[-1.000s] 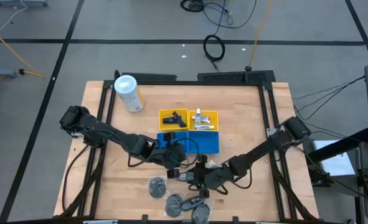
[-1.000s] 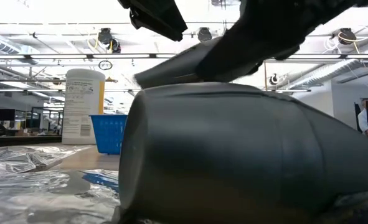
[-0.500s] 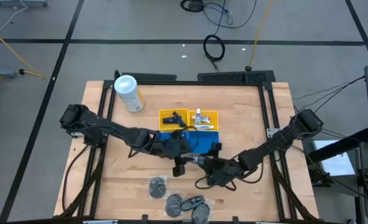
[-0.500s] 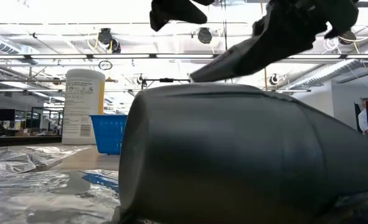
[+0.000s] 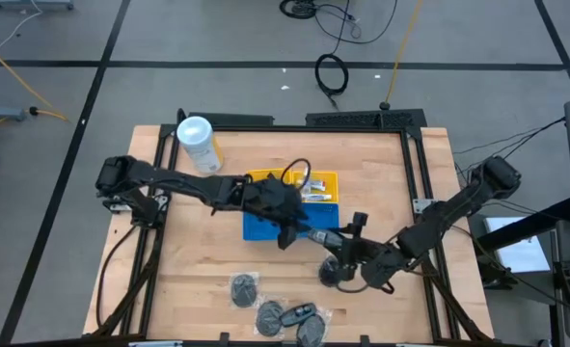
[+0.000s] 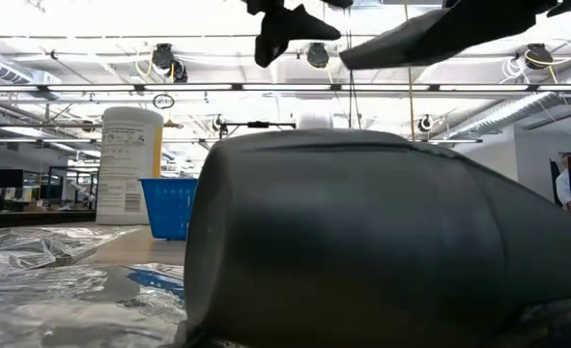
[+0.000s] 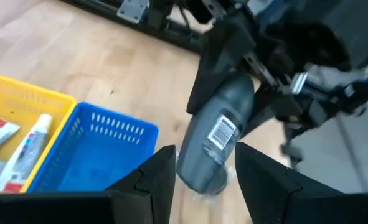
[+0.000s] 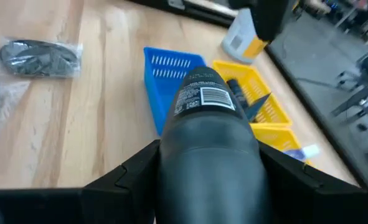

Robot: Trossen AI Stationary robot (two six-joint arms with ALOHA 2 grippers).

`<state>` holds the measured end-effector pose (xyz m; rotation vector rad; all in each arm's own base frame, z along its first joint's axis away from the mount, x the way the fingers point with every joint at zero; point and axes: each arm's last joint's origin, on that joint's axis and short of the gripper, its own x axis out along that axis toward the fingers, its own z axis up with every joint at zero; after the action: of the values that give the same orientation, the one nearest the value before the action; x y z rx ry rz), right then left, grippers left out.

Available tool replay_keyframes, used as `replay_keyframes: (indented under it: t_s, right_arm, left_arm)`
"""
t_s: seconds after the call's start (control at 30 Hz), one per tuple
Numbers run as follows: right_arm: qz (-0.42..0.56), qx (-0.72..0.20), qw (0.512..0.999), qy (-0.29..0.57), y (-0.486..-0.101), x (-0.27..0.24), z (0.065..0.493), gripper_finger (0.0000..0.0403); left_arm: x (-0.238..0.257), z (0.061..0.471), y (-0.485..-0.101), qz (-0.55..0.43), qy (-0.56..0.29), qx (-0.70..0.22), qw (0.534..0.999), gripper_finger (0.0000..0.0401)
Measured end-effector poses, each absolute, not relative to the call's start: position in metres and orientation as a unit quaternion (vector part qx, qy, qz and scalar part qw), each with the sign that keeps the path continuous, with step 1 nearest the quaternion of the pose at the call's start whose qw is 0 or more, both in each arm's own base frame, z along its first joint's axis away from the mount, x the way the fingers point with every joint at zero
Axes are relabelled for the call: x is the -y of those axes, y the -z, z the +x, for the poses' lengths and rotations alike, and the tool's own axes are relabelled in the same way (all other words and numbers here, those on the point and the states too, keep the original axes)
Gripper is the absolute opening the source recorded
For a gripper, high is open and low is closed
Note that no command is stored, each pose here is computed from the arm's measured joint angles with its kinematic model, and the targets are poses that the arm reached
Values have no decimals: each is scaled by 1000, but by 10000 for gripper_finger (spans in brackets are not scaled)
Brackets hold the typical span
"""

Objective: Pick & Place Travel size toiletries
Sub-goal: Put the top deodorant into the left blue bin

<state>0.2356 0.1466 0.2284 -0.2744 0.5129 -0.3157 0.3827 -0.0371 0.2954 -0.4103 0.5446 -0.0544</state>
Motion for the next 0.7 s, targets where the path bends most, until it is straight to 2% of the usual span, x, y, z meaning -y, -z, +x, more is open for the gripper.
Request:
replay_keyframes:
  t_s: [0.2,0.7]
  right_arm:
    - [-163,-228,943,181,-237,-146,231,202]
    - [-199,-170,947,183,-262,-146,230,202]
  left_arm:
    - [28,386,-300,-236,41,-247,939,161]
    - [27,388,-306,-238,44,-213,947,161]
